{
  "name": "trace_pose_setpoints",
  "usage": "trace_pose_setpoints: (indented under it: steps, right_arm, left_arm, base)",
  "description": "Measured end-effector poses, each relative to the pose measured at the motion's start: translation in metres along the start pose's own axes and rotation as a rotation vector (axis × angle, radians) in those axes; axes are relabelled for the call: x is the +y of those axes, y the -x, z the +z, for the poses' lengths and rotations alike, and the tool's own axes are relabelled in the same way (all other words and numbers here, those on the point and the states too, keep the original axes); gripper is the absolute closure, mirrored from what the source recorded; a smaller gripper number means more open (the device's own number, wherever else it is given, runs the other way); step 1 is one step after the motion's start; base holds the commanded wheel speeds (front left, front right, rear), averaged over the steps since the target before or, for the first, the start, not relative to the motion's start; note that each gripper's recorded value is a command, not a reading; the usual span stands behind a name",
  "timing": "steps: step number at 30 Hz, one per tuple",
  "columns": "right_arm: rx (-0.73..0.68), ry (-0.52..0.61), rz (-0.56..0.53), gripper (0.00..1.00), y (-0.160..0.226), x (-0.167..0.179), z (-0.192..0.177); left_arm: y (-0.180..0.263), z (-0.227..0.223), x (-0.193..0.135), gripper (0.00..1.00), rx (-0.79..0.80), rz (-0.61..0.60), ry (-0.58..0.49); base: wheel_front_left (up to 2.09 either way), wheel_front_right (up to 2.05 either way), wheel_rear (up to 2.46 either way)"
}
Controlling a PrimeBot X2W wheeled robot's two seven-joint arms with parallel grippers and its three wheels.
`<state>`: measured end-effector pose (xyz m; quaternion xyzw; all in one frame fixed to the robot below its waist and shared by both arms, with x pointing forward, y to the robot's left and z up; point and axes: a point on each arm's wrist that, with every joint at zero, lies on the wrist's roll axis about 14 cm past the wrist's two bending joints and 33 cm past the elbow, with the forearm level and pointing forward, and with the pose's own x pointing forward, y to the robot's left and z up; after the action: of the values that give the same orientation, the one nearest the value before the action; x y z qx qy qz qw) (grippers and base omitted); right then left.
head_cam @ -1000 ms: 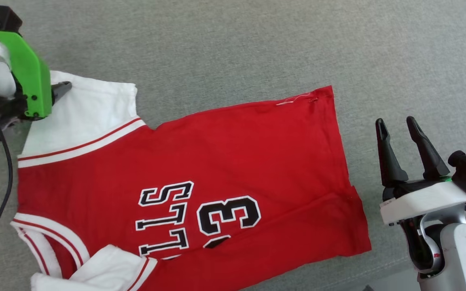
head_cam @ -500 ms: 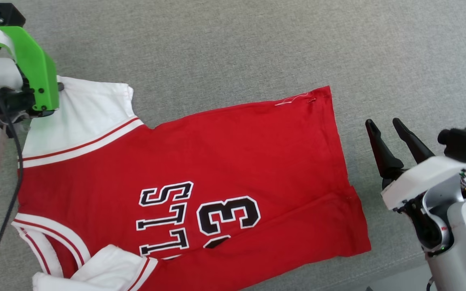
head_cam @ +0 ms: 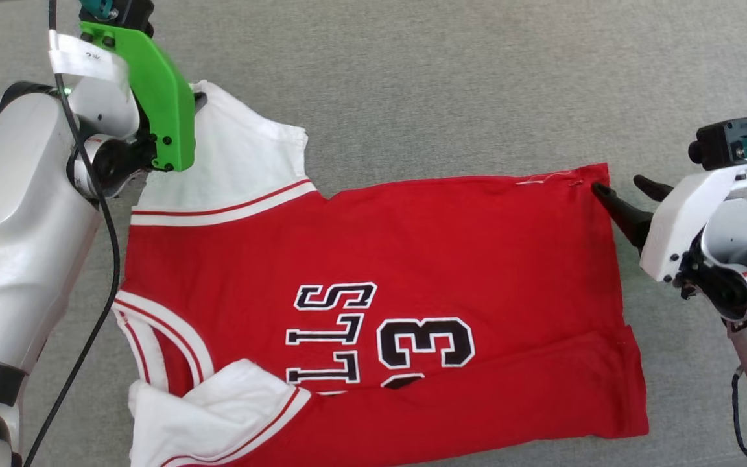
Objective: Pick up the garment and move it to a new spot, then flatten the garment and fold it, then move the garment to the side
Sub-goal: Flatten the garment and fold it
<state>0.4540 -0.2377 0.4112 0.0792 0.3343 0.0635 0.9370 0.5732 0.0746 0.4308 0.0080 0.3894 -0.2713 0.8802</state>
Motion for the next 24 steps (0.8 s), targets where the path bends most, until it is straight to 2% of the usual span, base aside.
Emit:
trace_pose_setpoints:
  steps: [4,10,11,12,13,14,19,24]
  right_arm:
    - [0.094,0.054,0.028,0.00,-0.018,0.010,-0.003]
    - [0.327,0.092,0.044,0.00,-0.033,0.014,-0.036]
    - [0.353,0.094,0.047,0.11,-0.034,0.014,-0.038]
    - [0.387,0.093,0.049,0.57,-0.034,0.014,-0.042]
    - [0.402,0.099,0.050,0.82,-0.035,0.015,-0.043]
    - [0.411,0.101,0.055,1.00,-0.036,0.016,-0.043]
    - [0.404,0.090,0.066,1.00,-0.036,0.018,-0.038]
    - [0.289,0.075,0.076,1.00,-0.031,0.021,-0.012]
  left_arm:
    - [0.015,0.003,0.004,1.00,-0.033,0.013,-0.004]
    - [0.025,-0.008,0.009,1.00,-0.043,0.025,0.008]
    - [0.026,-0.009,0.010,1.00,-0.045,0.026,0.009]
    - [0.027,-0.011,0.010,1.00,-0.046,0.028,0.011]
    - [0.028,-0.012,0.010,1.00,-0.048,0.028,0.012]
    - [0.028,-0.012,0.011,1.00,-0.051,0.029,0.013]
    - [0.033,-0.010,0.008,1.00,-0.070,0.022,0.012]
    - [0.046,-0.004,0.007,1.00,-0.129,0.027,0.022]
  base:
    - [0.00,0.00,0.00]
    - [0.00,0.00,0.00]
    - [0.00,0.00,0.00]
    - [0.00,0.00,0.00]
    - [0.00,0.00,0.00]
    - [0.00,0.00,0.00]
    - [0.00,0.00,0.00]
    - [0.00,0.00,0.00]
